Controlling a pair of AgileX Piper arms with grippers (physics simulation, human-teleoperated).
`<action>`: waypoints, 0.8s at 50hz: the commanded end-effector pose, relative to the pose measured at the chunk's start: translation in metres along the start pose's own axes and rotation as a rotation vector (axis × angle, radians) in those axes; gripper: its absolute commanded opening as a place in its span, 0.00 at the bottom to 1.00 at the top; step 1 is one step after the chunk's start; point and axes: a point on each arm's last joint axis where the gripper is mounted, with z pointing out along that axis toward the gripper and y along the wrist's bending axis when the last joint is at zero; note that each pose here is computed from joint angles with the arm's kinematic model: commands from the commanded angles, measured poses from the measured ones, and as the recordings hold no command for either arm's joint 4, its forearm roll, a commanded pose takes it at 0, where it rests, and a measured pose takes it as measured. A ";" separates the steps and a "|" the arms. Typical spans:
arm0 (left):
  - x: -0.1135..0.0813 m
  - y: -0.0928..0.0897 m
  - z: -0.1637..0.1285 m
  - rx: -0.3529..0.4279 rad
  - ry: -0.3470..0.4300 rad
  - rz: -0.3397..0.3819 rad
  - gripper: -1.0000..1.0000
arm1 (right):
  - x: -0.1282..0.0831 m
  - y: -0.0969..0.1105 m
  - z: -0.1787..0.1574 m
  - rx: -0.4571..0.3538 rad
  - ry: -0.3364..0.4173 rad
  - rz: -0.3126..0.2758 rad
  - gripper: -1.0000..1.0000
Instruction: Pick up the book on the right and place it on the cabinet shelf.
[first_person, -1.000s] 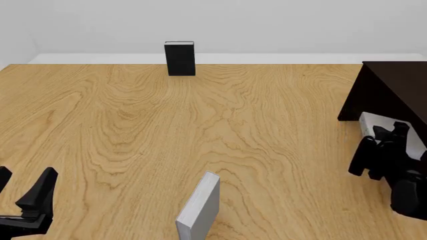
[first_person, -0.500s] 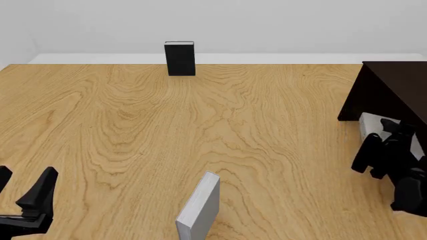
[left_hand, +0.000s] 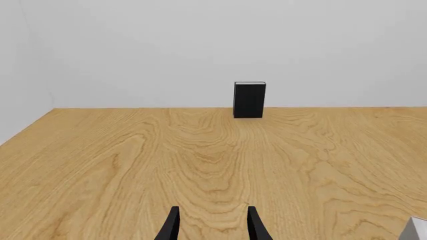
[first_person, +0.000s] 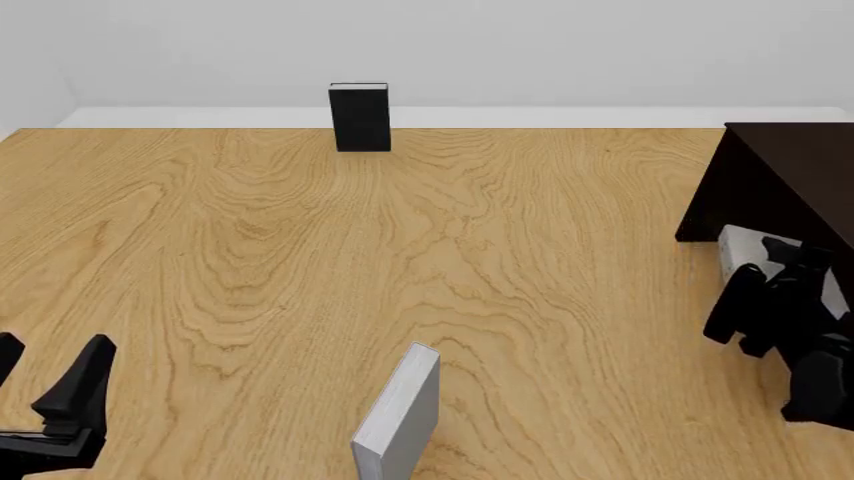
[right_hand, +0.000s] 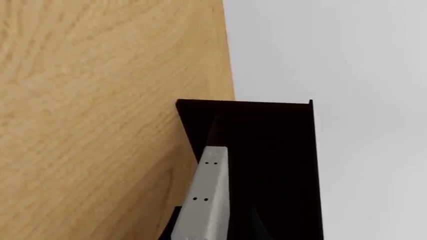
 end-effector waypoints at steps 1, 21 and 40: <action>0.000 0.000 0.000 0.000 0.000 0.001 1.00 | 0.002 0.010 0.002 -0.054 0.008 0.008 1.00; 0.000 0.000 -0.001 0.001 -0.001 -0.003 1.00 | -0.011 0.006 -0.001 -0.053 -0.035 -0.008 1.00; 0.000 0.000 -0.001 0.001 0.000 -0.002 1.00 | -0.022 0.003 -0.005 -0.050 -0.076 -0.010 1.00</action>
